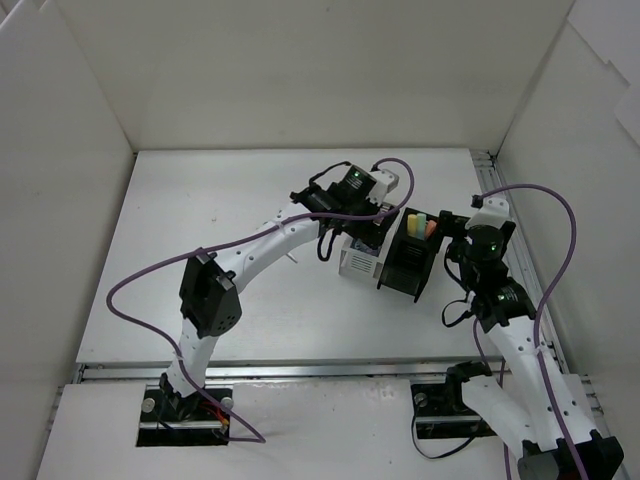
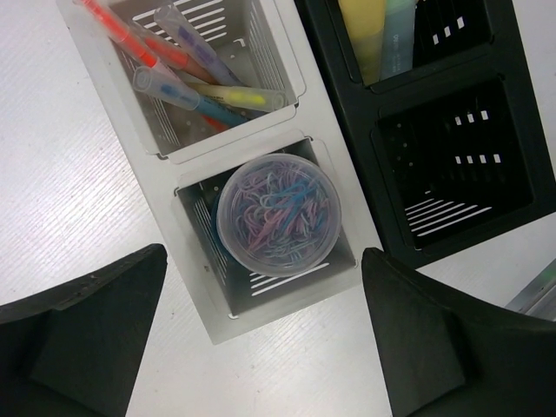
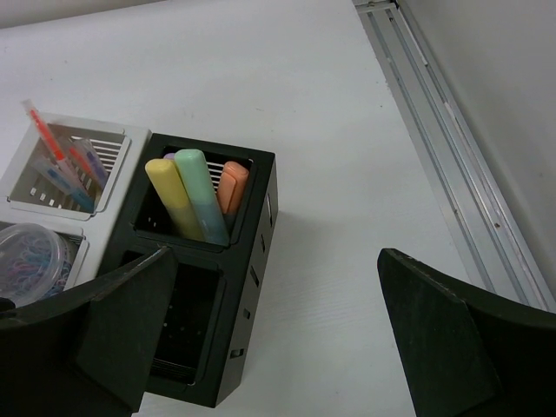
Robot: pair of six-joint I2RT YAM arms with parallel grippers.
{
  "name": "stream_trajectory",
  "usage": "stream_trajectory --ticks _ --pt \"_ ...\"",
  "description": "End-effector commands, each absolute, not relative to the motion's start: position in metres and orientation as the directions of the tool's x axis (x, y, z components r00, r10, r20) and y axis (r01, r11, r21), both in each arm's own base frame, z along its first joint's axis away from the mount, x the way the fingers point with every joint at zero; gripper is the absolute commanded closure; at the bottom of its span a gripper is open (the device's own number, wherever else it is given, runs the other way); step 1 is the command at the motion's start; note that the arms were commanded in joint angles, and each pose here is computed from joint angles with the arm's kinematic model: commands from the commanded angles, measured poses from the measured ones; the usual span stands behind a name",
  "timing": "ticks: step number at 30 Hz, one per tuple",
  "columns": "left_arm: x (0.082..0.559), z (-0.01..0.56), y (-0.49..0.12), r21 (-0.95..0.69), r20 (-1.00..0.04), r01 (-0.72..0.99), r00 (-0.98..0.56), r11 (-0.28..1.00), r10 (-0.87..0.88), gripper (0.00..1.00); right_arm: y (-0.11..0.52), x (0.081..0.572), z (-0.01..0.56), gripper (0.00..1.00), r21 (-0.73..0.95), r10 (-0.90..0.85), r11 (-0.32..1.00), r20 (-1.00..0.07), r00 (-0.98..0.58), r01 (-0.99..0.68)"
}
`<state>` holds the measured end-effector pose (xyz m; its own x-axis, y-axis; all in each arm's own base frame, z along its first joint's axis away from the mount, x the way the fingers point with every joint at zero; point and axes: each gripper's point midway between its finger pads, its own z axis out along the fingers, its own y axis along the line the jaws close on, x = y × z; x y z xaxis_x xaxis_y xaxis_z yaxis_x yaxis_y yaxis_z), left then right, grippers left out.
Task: Sort the stationery into containers
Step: Place the stationery in the storage box, then pick up the scissors from the center of the board.
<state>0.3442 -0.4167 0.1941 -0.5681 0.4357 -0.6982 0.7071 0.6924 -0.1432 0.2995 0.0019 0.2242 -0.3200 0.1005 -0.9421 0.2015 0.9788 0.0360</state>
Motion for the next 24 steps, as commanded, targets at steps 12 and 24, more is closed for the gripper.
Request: stream_trajectory --ticks 12,24 --pt "0.380 0.240 -0.226 -0.178 -0.757 0.200 -0.653 0.964 -0.004 0.00 0.004 0.308 0.252 0.02 0.040 0.085 0.983 -0.965 -0.249 0.180" --pt "0.440 0.135 -0.125 -0.103 -0.558 -0.259 -0.784 0.960 -0.272 0.03 -0.026 0.307 0.261 0.02 0.031 0.114 0.931 -0.972 -0.207 0.364"
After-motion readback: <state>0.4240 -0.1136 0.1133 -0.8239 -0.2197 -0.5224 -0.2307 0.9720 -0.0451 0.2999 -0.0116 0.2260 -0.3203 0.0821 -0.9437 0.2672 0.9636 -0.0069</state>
